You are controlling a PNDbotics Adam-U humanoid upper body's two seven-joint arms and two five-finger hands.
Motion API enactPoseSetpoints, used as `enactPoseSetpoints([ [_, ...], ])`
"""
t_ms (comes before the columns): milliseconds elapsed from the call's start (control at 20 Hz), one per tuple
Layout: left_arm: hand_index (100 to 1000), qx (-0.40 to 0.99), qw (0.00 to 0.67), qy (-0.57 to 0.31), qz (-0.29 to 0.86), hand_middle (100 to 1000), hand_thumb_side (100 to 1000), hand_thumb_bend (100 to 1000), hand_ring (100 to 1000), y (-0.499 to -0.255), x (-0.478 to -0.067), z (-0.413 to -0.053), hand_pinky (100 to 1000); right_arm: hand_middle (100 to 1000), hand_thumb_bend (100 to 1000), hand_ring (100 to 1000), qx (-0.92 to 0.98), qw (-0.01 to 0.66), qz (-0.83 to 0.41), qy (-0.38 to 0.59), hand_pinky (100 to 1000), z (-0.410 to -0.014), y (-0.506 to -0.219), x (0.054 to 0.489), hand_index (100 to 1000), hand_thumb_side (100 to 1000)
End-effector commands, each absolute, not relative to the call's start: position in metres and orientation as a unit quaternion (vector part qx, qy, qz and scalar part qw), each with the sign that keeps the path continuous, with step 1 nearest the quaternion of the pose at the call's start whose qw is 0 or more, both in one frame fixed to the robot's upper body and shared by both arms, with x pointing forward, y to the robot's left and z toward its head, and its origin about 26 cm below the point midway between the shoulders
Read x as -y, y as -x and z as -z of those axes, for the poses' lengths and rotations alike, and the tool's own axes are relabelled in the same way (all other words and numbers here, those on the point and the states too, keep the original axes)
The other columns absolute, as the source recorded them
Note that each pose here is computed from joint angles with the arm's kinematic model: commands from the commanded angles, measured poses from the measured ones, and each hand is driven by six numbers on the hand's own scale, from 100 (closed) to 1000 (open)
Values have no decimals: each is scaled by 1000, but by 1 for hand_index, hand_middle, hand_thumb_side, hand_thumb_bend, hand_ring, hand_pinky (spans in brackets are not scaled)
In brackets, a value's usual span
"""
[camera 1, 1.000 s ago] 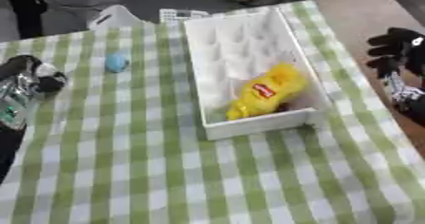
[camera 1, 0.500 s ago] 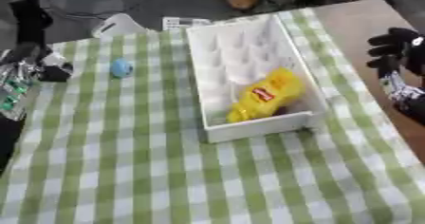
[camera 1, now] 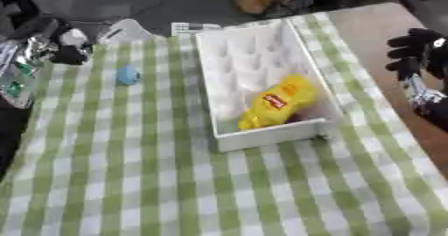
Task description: Pick up objects on the table and place them in the box.
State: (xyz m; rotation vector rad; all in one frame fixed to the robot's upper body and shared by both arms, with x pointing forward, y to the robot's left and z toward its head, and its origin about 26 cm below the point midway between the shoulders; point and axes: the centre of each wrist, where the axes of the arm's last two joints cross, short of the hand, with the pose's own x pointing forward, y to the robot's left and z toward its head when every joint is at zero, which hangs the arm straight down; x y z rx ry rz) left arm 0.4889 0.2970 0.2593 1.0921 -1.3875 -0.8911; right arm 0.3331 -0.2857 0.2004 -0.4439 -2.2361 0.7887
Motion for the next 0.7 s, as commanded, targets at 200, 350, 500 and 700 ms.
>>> enactPoseSetpoints([
  [200,532,639,472,-431,429,466,272,130,695,-489,-229,-283,722,781,122,795,869,345,-310,172,737,-209,-333,287,953,544],
  [350,534,645,451,-422,450,467,276,135,695,-489,-205,-278,718,781,121,795,870,344,-310,170,737,-209,-333,286,953,544],
  [500,535,650,435,-414,466,468,276,140,693,-488,-186,-273,717,781,120,795,871,342,-311,167,737,-210,-333,285,953,544],
  [700,536,662,413,-394,486,469,284,148,690,-487,-158,-259,717,781,118,793,872,340,-311,164,738,-211,-334,283,954,545],
])
